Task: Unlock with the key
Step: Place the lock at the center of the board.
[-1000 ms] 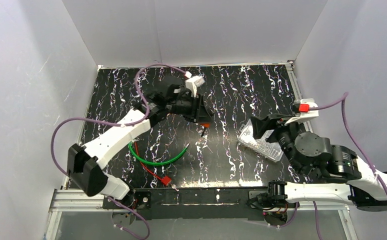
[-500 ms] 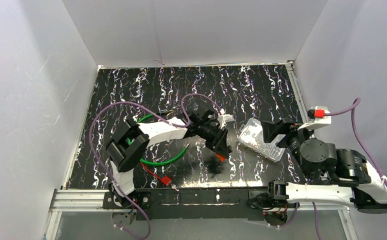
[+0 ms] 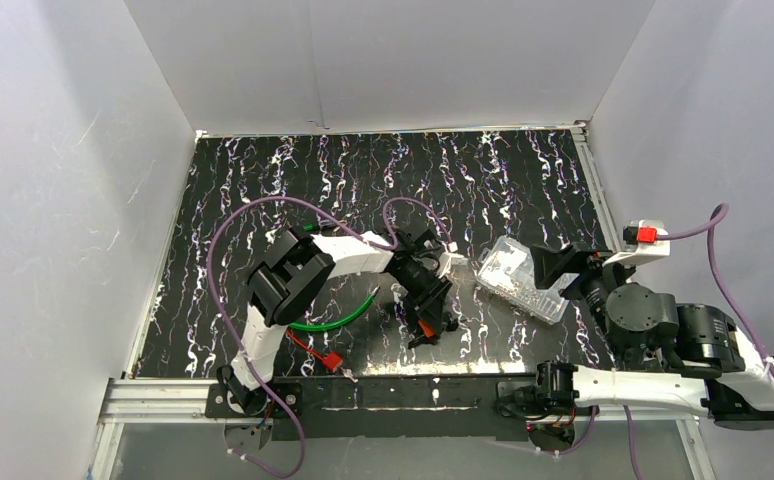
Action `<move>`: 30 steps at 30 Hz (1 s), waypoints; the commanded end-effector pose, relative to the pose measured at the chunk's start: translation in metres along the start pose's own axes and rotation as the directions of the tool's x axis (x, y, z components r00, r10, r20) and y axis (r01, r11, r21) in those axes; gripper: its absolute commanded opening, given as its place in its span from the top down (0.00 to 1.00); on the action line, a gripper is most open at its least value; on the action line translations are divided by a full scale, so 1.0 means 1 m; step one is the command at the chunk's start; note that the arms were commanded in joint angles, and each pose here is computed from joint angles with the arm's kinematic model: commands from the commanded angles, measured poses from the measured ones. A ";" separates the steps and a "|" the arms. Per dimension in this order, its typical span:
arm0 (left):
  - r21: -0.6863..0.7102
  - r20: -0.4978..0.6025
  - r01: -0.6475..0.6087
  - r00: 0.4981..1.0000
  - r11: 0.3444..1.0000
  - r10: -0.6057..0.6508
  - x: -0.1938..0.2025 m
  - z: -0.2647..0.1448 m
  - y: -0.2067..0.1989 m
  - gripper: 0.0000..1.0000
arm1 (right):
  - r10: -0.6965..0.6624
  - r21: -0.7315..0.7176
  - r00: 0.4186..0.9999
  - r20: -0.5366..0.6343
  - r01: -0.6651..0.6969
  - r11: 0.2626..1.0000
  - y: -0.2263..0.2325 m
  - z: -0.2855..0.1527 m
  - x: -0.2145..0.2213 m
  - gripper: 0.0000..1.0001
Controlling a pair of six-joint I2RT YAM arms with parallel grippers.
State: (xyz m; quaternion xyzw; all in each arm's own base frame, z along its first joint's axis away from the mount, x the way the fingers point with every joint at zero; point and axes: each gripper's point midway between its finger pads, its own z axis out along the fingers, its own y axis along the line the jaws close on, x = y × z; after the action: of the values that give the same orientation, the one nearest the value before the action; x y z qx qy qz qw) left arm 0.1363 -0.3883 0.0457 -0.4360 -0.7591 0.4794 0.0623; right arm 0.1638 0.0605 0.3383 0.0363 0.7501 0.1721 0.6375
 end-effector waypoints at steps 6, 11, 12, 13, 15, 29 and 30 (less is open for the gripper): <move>-0.081 -0.022 -0.180 0.984 0.980 0.179 -0.004 -0.025 0.034 1.00 | 0.016 0.023 0.999 0.034 -0.016 1.000 -0.003 0.003 -0.002 0.09; -0.128 -0.053 -0.222 0.975 0.967 0.217 0.000 -0.035 0.056 1.00 | -0.006 0.021 1.000 0.027 0.005 1.000 0.006 0.006 0.005 0.09; -0.133 -0.047 -0.220 0.975 0.966 0.215 -0.001 -0.038 0.060 1.00 | -0.016 0.023 1.000 0.023 0.016 1.000 0.007 0.007 0.006 0.09; -0.148 -0.042 -0.210 0.978 0.966 0.206 -0.003 -0.043 0.066 0.98 | -0.027 0.026 0.999 0.018 0.027 0.999 0.009 0.008 0.009 0.08; -0.176 -0.039 -0.191 0.982 0.966 0.187 -0.005 -0.054 0.074 0.94 | -0.037 0.025 0.999 0.008 0.037 0.999 0.014 0.010 0.014 0.08; -0.268 0.095 -0.106 0.986 0.958 0.136 -0.031 -0.119 0.061 0.02 | -0.095 0.018 0.995 -0.025 0.096 0.995 0.037 0.019 0.027 0.07; -0.268 0.115 -0.093 0.985 0.959 0.128 -0.037 -0.127 0.053 0.02 | -0.093 0.017 0.995 -0.023 0.094 0.995 0.038 0.019 0.026 0.07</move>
State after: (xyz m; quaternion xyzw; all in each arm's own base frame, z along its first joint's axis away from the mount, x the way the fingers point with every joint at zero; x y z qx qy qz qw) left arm 0.2395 -0.3298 0.0521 -0.4716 -0.7716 0.4241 -0.0484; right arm 0.1686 0.1077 0.3080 -0.0239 0.7694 0.1158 0.6277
